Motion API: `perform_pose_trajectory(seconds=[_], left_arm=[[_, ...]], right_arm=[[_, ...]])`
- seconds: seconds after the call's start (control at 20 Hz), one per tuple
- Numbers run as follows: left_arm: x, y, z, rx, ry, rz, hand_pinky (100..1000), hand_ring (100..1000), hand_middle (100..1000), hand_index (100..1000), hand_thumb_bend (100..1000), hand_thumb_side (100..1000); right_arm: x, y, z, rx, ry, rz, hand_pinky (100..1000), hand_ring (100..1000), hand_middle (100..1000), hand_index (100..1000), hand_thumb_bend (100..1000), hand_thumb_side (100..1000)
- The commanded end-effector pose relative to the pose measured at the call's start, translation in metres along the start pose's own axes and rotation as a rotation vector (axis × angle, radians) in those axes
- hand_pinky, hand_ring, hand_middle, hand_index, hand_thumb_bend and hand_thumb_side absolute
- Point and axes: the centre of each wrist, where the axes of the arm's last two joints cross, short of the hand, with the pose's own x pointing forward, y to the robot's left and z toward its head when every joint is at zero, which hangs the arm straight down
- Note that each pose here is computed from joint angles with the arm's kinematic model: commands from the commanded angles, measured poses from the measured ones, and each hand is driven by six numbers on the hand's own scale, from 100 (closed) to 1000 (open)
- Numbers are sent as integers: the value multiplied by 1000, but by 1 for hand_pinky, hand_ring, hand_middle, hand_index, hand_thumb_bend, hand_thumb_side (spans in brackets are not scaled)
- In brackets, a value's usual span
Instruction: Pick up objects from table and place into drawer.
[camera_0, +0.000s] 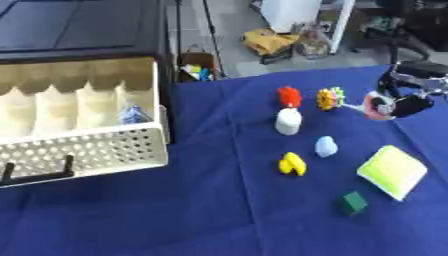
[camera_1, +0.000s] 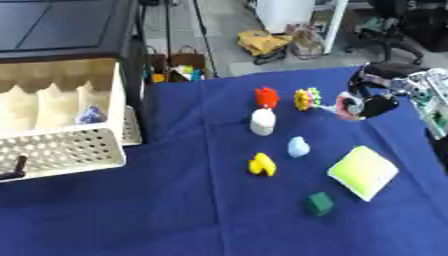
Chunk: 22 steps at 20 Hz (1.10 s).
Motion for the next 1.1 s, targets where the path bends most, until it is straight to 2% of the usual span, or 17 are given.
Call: perform_pose_trajectory(seconds=[0.05,0.25,0.55,0.8,1.0,1.1], left_arm=[[4,4,-8,-16,-27,-6,601,780,698,885,444,1000],[4,5,-9,-18,-25,-7,603,781,699,886,442,1000],[4,5,-10,-21,-27,-5,611,783,702,886,439,1000],[5,9,-12,-25,-19,-7,616,784,704,887,436,1000],[5,10,-13,-26,-17,-3,619,785,705,887,433,1000],[5,10,-14,-27,-14,1,621,786,706,887,431,1000]], right_arm=[[-8,-37,17,-96,10,20,731,754,311,344,100,279],[0,-55,24,-168,-33,20,732,755,308,342,100,294],[8,-66,27,-203,-59,13,731,754,299,335,100,309],[41,-102,27,-320,-189,23,728,754,298,335,100,309],[56,-114,25,-340,-241,-1,727,754,298,336,100,314],[73,-124,20,-361,-296,-11,725,754,297,336,100,317]])
